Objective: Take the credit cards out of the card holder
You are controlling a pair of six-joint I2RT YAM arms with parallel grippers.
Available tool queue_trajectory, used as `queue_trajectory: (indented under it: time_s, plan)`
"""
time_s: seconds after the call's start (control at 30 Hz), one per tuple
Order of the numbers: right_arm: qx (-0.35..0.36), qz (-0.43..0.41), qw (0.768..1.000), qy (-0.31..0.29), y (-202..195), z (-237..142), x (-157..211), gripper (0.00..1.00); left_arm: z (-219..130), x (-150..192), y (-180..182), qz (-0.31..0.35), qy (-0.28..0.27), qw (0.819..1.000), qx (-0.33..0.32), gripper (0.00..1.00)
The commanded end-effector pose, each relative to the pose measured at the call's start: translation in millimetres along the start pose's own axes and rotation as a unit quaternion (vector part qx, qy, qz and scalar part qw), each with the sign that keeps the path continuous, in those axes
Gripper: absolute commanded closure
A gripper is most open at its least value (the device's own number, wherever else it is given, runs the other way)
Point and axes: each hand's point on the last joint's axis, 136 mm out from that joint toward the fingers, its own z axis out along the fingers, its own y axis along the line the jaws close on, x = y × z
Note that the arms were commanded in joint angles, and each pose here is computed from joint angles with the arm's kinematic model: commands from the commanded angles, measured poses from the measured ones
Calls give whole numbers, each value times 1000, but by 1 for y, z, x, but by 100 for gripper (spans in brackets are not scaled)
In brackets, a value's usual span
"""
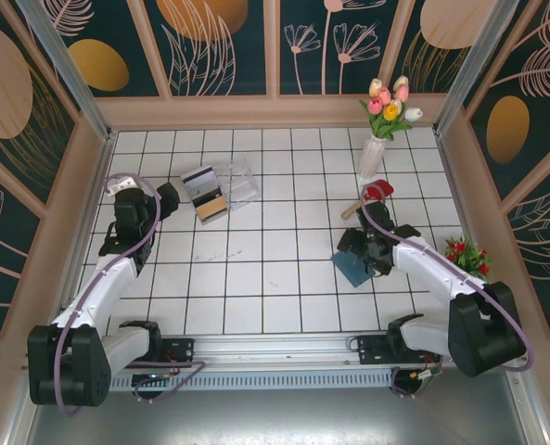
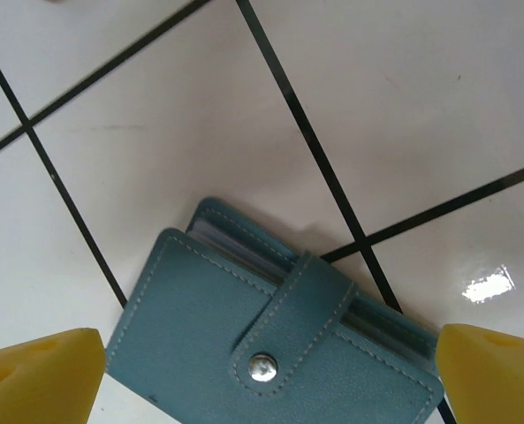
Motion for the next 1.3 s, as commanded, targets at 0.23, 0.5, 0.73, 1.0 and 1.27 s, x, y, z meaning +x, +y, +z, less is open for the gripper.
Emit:
queue_trajectory:
  time_s: [0.23, 0.5, 0.73, 1.0, 1.27]
  plan:
    - [5, 0, 999, 42, 6, 9, 26, 5, -1, -12, -22, -2, 1, 999, 48, 2]
    - [-96, 13, 991, 88, 65, 13, 51, 5, -1, -8, -29, -6, 16, 998, 68, 2]
    - [-80, -8, 994, 68, 79, 9, 43, 6, 0, -3, -31, -7, 26, 997, 75, 2]
    - [-15, -1, 1000, -4, 44, -7, 5, 6, -1, 0, -34, -9, 33, 996, 85, 2]
    - [7, -11, 999, 32, 28, 16, 18, 21, 2, 10, -42, -12, 59, 992, 107, 2]
